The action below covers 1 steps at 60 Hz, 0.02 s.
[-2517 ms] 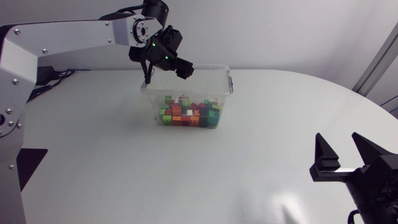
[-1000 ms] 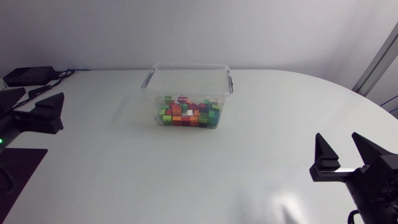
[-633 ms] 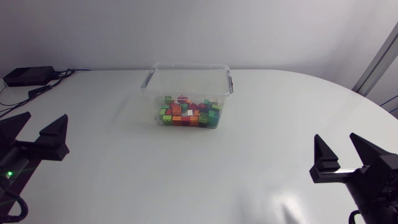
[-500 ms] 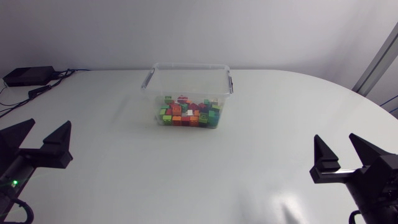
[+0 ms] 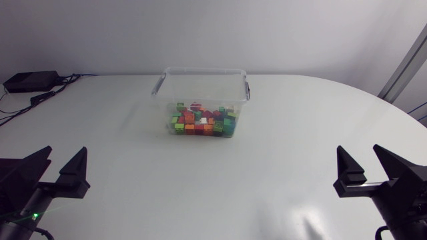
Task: Place the duplo bricks in the container
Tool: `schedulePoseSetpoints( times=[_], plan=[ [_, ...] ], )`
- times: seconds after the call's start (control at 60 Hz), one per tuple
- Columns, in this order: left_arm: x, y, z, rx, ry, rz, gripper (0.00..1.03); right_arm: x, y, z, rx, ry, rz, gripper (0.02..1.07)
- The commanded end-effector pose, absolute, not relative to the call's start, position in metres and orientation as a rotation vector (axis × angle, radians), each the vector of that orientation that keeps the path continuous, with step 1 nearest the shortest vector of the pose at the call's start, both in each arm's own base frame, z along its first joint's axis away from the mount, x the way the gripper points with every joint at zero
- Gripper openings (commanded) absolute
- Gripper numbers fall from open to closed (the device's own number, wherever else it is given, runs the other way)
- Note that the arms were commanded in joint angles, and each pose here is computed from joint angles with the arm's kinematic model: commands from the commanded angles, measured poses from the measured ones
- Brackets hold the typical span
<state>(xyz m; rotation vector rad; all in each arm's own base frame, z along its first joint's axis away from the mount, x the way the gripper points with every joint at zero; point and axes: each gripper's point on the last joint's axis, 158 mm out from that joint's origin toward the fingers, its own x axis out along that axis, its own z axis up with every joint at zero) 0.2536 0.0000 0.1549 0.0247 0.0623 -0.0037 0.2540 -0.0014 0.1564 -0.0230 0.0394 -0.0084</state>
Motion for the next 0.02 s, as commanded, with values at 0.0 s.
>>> schedulePoseSetpoints(
  times=[0.0],
  plan=[
    [0.2542, -0.0032, 0.1502, -0.001, 0.061, -0.017, 0.99, 0.2544, -0.0019, 0.1491, 0.000, 0.057, -0.010, 1.03]
  ],
)
